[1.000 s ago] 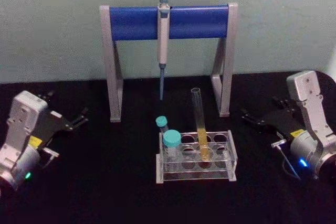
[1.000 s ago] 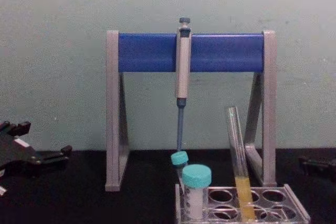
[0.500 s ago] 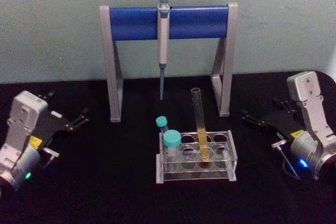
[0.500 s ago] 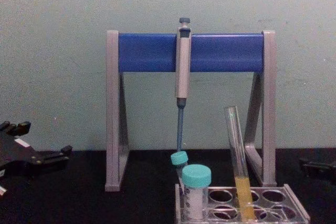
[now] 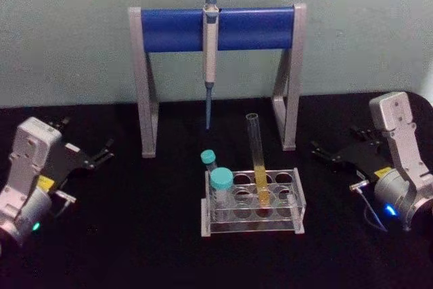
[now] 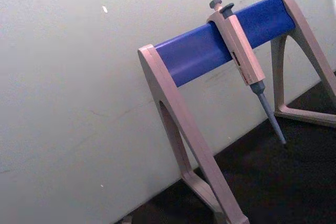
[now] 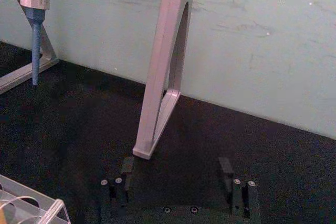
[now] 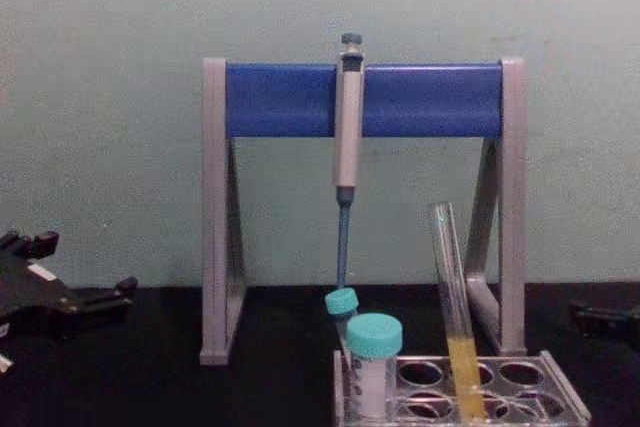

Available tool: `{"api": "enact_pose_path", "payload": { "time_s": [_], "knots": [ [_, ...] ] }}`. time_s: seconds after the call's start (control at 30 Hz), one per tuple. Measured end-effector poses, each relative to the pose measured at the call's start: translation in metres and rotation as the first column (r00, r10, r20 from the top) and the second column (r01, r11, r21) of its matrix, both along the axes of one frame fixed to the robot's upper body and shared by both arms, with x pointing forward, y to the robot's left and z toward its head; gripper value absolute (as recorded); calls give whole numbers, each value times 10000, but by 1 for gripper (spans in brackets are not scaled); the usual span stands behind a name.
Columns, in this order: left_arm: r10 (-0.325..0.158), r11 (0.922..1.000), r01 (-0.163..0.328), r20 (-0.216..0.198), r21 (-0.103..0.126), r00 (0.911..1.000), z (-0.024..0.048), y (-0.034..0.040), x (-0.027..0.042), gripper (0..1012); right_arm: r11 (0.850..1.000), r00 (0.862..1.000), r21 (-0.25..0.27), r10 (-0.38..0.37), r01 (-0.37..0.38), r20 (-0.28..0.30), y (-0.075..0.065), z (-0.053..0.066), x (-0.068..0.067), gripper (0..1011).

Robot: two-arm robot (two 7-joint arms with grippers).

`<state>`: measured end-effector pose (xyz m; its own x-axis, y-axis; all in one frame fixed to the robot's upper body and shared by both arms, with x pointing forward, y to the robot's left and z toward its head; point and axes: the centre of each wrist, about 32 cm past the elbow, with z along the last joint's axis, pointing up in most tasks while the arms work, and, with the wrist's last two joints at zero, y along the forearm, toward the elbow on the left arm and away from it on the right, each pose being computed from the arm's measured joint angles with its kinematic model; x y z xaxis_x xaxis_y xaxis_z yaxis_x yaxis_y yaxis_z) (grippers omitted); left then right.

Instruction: Pick up the test tube from the test tube rack, shake it, then place it back into the test tube rack.

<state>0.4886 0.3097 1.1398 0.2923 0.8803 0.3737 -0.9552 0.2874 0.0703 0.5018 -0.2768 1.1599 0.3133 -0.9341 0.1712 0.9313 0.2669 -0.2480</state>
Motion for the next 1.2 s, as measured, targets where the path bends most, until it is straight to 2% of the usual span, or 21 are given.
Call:
{"api": "enact_pose_path", "payload": {
  "time_s": [1.2],
  "knots": [
    [0, 10000, 0, 0, 0, 10000, 0, 0, 0, 1001, 10000, 10000, -2, 7, -7, 4, 1, 0, 0, 1000]
  ]
}}
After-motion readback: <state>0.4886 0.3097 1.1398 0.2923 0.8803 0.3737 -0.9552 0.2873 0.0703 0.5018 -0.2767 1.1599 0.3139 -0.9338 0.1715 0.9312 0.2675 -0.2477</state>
